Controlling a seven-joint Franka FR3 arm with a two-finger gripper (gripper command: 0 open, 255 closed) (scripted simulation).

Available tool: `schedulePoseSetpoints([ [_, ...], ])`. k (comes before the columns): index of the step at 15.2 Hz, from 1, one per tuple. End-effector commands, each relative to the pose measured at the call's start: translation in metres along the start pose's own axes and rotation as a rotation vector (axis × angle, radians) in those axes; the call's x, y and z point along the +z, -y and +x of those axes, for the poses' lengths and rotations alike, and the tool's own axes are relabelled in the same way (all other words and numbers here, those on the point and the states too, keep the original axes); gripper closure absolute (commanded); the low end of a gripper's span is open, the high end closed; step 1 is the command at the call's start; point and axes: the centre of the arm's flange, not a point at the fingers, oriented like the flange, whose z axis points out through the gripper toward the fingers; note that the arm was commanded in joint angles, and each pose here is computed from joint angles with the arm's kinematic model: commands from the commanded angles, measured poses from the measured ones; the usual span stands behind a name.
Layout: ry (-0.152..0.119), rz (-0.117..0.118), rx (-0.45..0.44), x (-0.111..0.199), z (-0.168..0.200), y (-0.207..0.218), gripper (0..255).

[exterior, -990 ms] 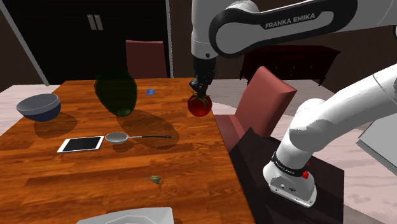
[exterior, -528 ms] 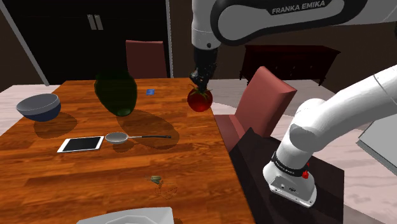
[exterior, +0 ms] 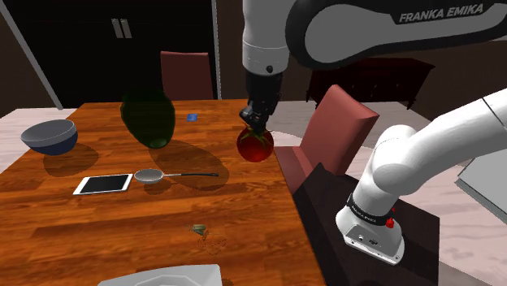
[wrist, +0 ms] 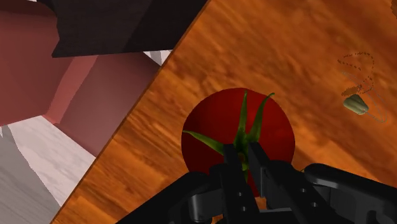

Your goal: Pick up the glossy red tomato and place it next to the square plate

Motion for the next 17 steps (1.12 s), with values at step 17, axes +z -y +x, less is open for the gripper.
schedulePoseSetpoints([
  [17, 0.000, 0.000, 0.001, -0.042, -0.145, 0.184, 255],
])
